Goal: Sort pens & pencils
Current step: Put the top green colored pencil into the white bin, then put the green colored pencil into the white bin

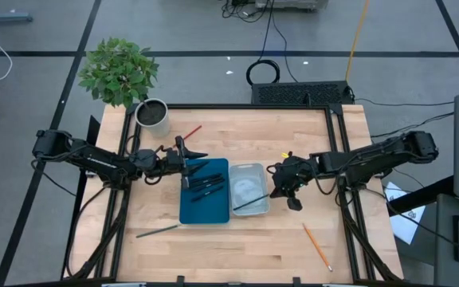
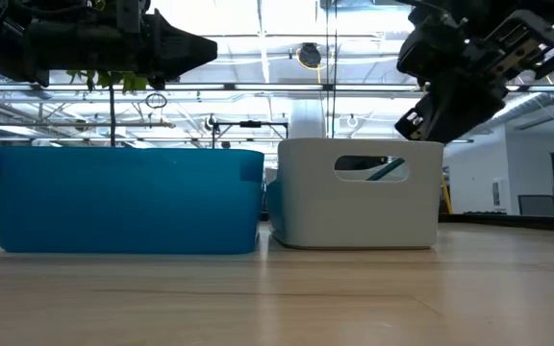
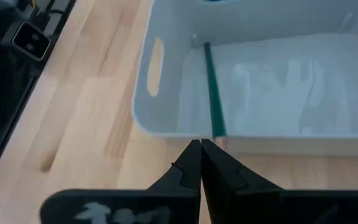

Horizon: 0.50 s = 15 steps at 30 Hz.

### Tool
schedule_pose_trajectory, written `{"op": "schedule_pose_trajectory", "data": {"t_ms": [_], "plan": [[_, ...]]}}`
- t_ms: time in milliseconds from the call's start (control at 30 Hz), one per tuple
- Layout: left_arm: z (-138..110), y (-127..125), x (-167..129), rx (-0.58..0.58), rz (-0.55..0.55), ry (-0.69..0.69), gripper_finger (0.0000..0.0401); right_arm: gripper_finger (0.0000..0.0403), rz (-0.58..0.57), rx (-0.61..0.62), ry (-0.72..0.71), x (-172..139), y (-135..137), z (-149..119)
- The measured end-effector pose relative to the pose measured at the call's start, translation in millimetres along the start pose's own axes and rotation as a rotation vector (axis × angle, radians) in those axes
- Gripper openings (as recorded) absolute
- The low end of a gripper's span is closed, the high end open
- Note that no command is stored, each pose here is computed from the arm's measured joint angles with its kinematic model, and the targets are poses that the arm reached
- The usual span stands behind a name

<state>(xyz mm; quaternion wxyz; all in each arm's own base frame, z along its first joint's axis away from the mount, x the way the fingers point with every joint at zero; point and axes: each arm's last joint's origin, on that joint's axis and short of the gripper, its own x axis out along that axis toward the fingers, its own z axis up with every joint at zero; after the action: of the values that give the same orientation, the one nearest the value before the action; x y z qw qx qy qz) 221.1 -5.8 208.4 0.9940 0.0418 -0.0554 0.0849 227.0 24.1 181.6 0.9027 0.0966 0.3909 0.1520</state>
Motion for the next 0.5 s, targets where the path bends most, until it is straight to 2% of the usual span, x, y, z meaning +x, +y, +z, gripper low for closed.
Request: {"op": "schedule_pose_trajectory", "data": {"t_ms": [500], "plan": [[-1.1,-0.1,0.0,0.003,-0.001,0.011,0.0113,0.0000,-0.137,-0.071,-0.062,-9.3,-27.0,5.7]]}}
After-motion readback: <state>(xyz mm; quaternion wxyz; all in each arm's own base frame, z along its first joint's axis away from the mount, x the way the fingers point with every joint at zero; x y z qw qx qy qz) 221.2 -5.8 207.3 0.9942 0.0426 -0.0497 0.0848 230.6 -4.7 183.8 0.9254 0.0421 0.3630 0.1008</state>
